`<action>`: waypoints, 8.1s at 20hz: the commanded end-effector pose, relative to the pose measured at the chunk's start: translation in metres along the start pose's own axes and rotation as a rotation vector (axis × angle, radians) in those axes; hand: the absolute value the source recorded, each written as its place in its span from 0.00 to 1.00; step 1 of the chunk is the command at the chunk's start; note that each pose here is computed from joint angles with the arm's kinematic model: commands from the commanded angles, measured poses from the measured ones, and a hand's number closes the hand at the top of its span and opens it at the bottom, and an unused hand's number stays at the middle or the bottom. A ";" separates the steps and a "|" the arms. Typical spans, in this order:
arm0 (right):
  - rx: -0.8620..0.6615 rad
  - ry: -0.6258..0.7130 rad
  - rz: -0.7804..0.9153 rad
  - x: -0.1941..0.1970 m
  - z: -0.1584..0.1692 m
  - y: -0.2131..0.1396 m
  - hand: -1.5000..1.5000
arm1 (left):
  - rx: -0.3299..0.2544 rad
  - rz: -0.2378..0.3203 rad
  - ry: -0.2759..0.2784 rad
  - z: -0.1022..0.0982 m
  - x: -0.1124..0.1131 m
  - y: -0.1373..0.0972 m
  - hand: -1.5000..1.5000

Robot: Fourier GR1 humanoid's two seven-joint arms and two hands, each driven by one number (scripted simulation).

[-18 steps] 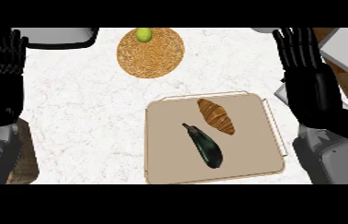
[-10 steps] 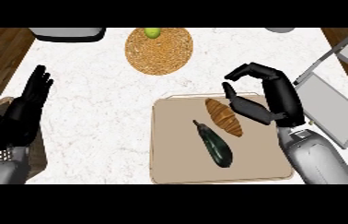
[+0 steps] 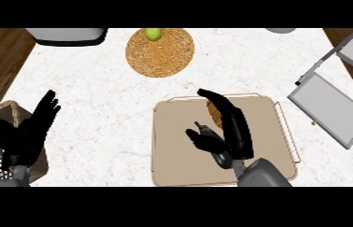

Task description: Pick the croissant from the tray and place it in the tiered shelf

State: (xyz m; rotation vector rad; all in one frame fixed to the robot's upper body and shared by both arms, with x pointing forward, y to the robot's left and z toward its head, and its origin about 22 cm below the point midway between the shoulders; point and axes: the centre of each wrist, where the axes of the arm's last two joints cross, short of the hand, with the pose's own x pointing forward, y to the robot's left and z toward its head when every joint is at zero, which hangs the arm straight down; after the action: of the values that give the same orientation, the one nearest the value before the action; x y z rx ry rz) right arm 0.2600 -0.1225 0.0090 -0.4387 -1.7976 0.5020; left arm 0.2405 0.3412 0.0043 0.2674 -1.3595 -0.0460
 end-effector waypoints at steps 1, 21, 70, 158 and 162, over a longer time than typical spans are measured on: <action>-0.036 0.040 0.168 0.009 0.016 0.012 0.00 | 0.007 -0.011 0.032 0.007 -0.020 0.010 0.50; 0.498 0.406 1.057 0.081 -0.036 -0.008 0.00 | -0.003 -0.013 0.036 0.002 -0.015 0.026 0.50; 0.443 0.283 1.120 -0.037 -0.068 -0.018 1.00 | -0.004 -0.005 0.031 0.011 -0.004 0.009 0.50; -0.818 0.804 0.619 0.004 -0.073 -0.421 0.00 | 0.001 -0.008 0.017 0.006 -0.003 0.008 0.50; -0.875 0.752 0.455 0.023 -0.081 -0.428 0.00 | -0.018 -0.005 0.016 -0.003 -0.015 -0.002 0.50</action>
State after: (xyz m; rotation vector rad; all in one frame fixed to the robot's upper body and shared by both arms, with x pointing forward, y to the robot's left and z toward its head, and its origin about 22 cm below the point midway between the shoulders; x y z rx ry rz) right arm 0.3084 -0.4669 0.2784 -1.5106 -1.0238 -0.1300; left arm 0.2344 0.3470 -0.0021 0.2557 -1.3326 -0.0541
